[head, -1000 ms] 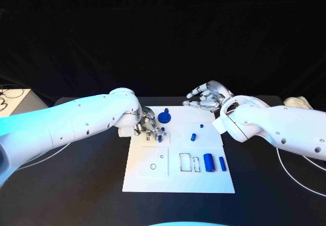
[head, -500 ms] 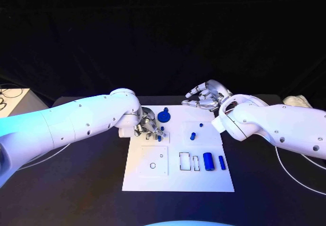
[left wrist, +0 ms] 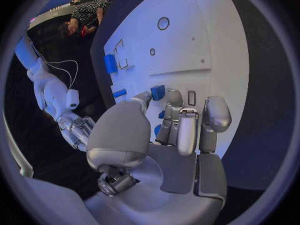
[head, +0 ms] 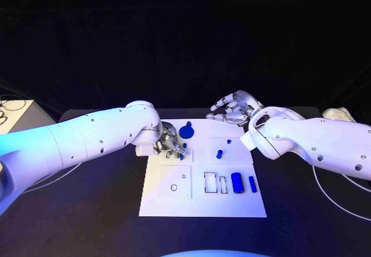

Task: Assemble the parts on the task board

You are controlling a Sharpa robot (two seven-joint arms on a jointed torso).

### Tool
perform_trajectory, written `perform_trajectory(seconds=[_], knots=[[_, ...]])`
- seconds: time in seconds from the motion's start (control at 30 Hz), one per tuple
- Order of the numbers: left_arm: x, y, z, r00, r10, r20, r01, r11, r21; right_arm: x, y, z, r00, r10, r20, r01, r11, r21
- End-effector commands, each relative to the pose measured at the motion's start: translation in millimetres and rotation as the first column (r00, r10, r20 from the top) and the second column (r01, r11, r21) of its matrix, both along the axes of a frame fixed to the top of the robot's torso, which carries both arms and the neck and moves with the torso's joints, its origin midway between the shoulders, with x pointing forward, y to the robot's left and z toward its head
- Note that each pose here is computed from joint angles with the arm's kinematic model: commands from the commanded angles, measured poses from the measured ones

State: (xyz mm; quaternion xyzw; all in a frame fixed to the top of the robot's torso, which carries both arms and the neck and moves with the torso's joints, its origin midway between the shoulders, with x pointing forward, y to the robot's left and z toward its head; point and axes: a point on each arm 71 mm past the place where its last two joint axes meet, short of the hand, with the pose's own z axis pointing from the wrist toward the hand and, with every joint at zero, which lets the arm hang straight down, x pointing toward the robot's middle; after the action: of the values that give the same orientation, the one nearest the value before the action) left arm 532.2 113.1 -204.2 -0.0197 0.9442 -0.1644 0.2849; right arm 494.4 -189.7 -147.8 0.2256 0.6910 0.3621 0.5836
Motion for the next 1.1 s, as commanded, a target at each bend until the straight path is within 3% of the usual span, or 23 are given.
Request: perform_trajectory(seconds=[0.03, 0.73, 1.1], knots=[[-1.0, -3.6, 0.2, 1.0, 0.006, -0.006, -0.006, 1.0, -0.024, -0.2, 2, -0.3, 1.0, 0.017, -0.006, -0.017, 1.0, -0.008], [-2.8, -3.2, 0.2, 1.0, 0.015, -0.017, -0.016, 0.999, -0.048, 0.5, 2, -1.0, 1.0, 0.017, -0.01, -0.017, 1.0, -0.011], [-2.7, 14.4, 2.0, 0.997, 0.075, -0.004, -0.075, 0.994, -0.076, 0.6, -1, -1.5, 1.0, 0.014, -0.007, -0.014, 1.0, -0.015]])
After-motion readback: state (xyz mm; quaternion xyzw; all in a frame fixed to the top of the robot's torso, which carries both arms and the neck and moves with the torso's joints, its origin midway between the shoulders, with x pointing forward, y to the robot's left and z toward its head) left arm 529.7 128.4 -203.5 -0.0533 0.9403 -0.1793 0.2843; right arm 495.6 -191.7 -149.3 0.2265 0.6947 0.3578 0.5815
